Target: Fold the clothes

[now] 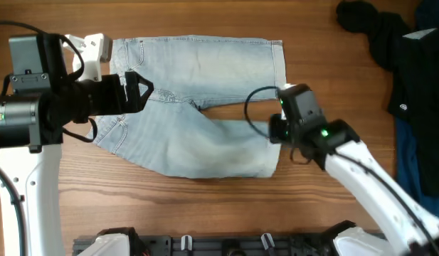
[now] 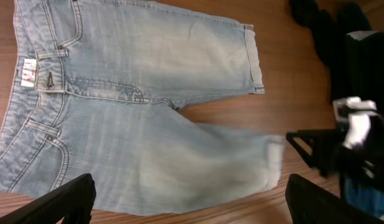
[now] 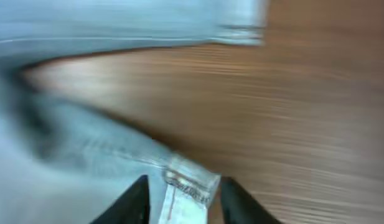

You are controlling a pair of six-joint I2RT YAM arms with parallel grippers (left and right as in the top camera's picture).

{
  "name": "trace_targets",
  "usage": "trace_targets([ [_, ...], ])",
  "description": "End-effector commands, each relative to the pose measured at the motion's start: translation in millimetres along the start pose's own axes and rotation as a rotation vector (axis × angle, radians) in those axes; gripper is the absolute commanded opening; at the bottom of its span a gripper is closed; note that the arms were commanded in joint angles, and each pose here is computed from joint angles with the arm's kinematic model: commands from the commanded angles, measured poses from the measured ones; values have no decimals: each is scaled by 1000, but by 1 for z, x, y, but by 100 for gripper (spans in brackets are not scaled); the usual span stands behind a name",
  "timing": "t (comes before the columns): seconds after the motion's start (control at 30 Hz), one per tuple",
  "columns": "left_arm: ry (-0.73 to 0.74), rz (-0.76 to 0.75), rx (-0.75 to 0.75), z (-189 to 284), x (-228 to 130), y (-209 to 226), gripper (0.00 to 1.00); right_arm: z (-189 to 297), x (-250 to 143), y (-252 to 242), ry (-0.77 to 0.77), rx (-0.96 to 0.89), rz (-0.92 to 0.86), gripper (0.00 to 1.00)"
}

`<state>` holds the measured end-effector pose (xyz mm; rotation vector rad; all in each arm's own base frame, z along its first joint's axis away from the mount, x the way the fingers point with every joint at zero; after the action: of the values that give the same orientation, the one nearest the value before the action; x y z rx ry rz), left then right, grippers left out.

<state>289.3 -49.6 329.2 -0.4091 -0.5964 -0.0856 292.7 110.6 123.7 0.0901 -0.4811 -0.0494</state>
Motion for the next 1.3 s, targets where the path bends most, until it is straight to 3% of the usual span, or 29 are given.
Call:
trace_targets([
  [0.0,2,-20,29,-1,0,4,99,-28,6,-60,44,-197,-161,49],
  [0.03,2,-20,44,-1,0,6,98,-33,-1,-65,103,-165,-194,57],
  [0.13,-9,-25,49,-1,3,7,100,-32,-15,-47,224,53,-164,69],
  [0.23,-21,-30,49,-1,6,7,99,-35,-27,-31,272,167,-164,69],
  [0.3,-22,-31,49,-1,6,7,100,-51,-40,-31,295,180,-169,64],
  [0.4,-22,-31,49,-1,6,7,100,-61,-52,-17,325,295,-95,67],
  [0.5,-22,-31,49,-1,6,7,100,-75,-56,-16,339,297,-104,56],
  [0.6,-21,-30,49,-1,6,7,100,-81,-62,-16,366,300,-111,16],
  [0.63,-21,-30,49,-1,6,7,100,-80,-62,-14,371,316,-111,6],
  [0.67,-22,-31,49,-1,6,7,100,-79,-63,-11,378,336,-114,4],
  [0.77,-22,-31,49,-1,6,7,100,-68,-43,-6,306,361,-53,4],
  [0.93,-29,-34,54,-1,8,7,100,14,31,10,-37,439,31,4],
  [1.03,-45,-40,68,-1,12,9,100,43,40,11,-121,457,13,4],
  [1.17,-51,-43,68,-1,13,9,100,11,44,-14,-95,278,-92,4],
  [1.23,-50,-43,68,-1,13,9,100,-28,42,-15,-39,256,-100,4],
  [1.27,-50,-42,68,-1,13,10,100,-47,41,-20,-22,221,-106,21],
])
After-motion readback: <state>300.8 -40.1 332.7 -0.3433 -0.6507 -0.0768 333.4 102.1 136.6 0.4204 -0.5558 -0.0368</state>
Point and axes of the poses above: each gripper's point midway between its finger pads, its own z axis back along the fingers, its own y axis along the line the jaws close on, x = y × z, the point moved 2 cm from there along z, back along the fingers, and after that the axes turned 4 degrees about -z, right-handed, at the moved point
